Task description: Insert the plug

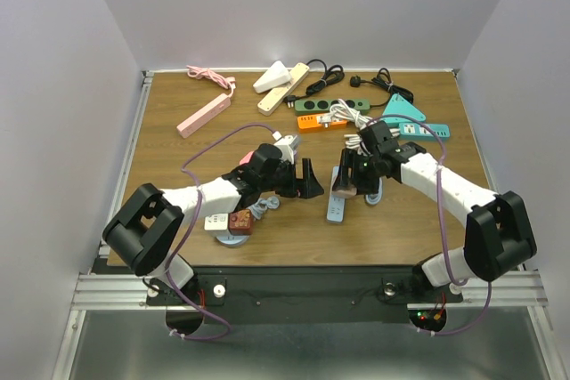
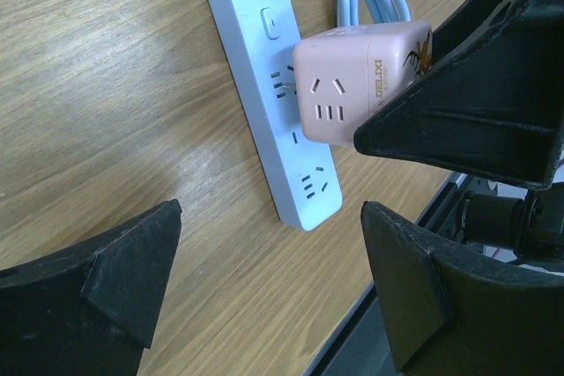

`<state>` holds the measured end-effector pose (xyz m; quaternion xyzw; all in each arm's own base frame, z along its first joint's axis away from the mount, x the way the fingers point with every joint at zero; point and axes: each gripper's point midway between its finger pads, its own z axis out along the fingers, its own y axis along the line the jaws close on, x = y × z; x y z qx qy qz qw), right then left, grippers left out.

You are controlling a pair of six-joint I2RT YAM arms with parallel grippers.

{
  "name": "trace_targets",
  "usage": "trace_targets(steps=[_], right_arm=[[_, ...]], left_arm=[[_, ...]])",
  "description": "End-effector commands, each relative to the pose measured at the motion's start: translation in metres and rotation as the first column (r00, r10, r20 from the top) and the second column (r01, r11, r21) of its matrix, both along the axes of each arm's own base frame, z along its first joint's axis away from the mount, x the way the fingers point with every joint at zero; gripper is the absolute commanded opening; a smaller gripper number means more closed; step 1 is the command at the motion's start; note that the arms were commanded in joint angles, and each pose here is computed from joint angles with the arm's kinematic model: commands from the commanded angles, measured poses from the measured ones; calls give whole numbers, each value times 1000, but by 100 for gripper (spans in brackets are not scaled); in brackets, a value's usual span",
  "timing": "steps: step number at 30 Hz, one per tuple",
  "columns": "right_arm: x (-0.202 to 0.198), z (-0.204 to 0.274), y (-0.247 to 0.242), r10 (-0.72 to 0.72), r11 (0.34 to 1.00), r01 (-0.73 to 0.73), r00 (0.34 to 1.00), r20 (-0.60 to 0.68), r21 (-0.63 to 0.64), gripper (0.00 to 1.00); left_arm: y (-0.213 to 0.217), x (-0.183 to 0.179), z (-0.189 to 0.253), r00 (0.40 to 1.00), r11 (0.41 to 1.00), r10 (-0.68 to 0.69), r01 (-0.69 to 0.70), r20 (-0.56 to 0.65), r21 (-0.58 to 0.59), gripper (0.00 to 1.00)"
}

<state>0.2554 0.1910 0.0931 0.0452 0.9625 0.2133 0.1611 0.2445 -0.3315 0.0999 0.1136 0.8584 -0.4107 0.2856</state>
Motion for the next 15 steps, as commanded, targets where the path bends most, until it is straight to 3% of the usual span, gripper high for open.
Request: trace_targets(steps=[1,15], right_arm=[[4,-3,2,35,999,-35,999,1,-18,0],[14,4,5,76,997,-76,997,19,-26,1]], left_arm=[[-3,-1,0,1000,1000,-21,21,12,-17,93],[-2,-4,-7,999,999,-32,32,-4,-6,93]])
